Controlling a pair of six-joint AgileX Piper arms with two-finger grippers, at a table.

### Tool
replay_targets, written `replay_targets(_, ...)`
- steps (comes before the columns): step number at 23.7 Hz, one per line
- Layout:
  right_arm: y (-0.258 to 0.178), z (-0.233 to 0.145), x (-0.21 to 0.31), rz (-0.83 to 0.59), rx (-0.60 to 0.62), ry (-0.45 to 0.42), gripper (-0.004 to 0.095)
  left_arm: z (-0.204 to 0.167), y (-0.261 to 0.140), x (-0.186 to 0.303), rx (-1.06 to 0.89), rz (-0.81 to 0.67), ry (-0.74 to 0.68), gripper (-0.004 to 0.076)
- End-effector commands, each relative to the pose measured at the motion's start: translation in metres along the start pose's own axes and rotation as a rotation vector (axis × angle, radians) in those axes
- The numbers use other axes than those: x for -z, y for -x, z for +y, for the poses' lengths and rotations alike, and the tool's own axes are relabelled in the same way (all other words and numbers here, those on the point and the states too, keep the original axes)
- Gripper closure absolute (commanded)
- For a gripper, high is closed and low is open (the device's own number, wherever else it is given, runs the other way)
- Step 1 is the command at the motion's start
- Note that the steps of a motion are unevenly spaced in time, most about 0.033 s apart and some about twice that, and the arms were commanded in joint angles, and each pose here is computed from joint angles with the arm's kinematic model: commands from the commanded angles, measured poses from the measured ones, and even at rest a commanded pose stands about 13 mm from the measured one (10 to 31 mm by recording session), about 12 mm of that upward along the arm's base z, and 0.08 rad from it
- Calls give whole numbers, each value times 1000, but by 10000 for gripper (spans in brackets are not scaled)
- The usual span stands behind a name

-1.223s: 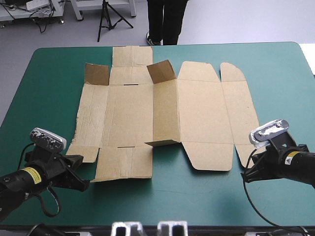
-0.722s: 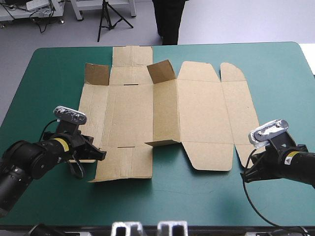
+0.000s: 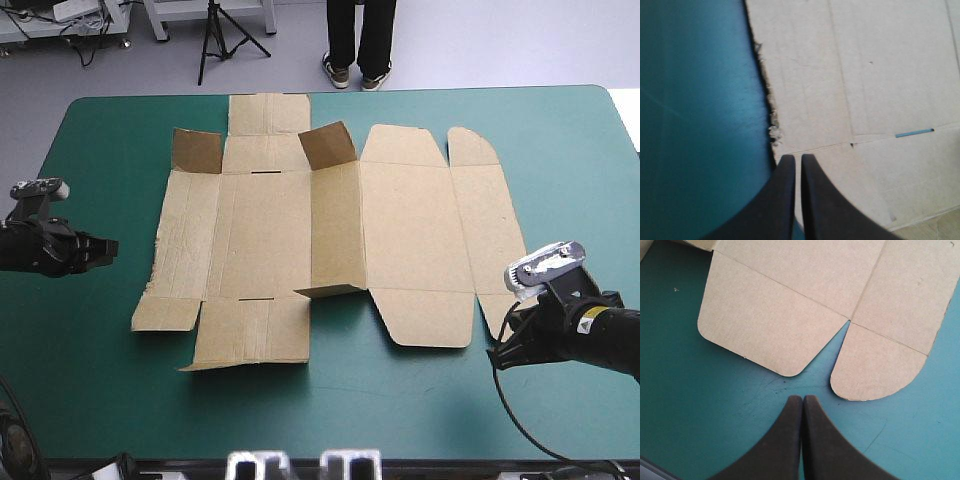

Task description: Fold the box

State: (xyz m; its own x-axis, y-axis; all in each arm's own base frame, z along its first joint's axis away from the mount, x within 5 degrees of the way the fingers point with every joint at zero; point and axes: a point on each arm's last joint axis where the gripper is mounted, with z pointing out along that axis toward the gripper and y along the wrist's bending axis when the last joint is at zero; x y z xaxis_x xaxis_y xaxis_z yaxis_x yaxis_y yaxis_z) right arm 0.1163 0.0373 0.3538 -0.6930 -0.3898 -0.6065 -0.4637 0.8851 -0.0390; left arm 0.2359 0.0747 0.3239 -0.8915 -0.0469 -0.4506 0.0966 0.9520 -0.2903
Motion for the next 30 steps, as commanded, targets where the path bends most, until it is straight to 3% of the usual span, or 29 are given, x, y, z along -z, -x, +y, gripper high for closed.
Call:
replay_targets(1,8,0,6,-75,5,-2,926,9,9,0,36,-33,-21,587)
replay_targets(5,8,0,6,-75,5,-2,926,16,15,-18,25,-23,-94,411)
replay_targets(9,8,0,6,-75,5,-2,926,20,25,-35,-18,-61,-204,321)
replay_targets(17,8,0,6,-73,5,-1,926,47,20,-92,104,124,-370,314)
replay_targets(23,8,0,6,-72,-1,0,926,55,19,-108,112,139,-392,314)
replay_targets(30,8,1,6,-76,-1,0,926,27,21,-139,59,246,-460,314)
